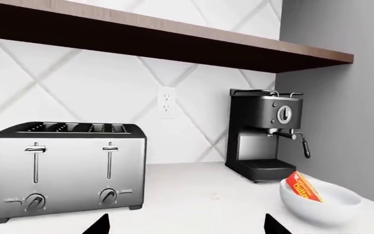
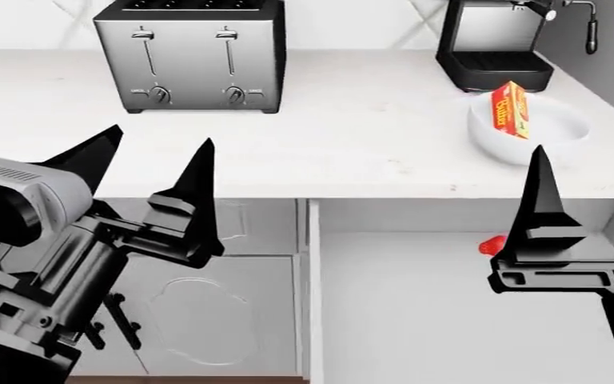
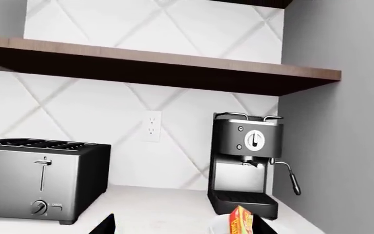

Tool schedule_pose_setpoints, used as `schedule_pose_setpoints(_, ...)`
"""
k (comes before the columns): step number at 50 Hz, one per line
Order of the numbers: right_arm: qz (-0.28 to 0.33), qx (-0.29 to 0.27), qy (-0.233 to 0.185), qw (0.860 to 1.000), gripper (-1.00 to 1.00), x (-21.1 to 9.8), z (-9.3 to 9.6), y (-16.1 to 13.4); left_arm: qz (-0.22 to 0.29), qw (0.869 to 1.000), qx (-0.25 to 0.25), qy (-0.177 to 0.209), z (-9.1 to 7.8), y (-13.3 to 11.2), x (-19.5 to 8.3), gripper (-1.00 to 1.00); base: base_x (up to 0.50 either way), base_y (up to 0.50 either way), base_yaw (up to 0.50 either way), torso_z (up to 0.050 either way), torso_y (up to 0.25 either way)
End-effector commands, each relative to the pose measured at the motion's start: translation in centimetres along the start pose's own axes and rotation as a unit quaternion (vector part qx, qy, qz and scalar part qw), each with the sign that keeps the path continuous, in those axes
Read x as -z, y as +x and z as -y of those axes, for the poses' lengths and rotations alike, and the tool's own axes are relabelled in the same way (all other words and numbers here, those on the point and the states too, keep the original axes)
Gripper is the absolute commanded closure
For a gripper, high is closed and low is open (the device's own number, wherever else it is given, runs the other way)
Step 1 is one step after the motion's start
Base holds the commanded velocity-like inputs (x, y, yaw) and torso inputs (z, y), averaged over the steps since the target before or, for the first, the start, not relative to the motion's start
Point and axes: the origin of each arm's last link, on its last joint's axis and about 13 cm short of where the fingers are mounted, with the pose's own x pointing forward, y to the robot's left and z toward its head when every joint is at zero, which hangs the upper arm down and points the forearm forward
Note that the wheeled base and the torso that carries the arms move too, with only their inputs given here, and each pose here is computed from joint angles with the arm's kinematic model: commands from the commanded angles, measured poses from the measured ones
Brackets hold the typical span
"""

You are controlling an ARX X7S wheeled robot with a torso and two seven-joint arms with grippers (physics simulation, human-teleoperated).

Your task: Place the bar in the bowl and close the drawer.

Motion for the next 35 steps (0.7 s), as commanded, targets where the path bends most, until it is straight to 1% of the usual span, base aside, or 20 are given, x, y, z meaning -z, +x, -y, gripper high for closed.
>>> schedule_pose_setpoints(1,0.001,0.000,0.001,1.000,-1.00,-0.07,-0.02,0.08,0.003,1.000,0.000,-0.001,0.02,0.04,-0.21,-1.00,0.00,0.50,0.00,0.000,0.000)
schedule_pose_setpoints(35,0.002,-0.002,0.002,1.000,-1.00,-0.05,-0.08,0.09,0.002,1.000,0.000,-0.002,0.01,0.09,-0.15,-1.00,0.00,0.50,0.00,0.000,0.000)
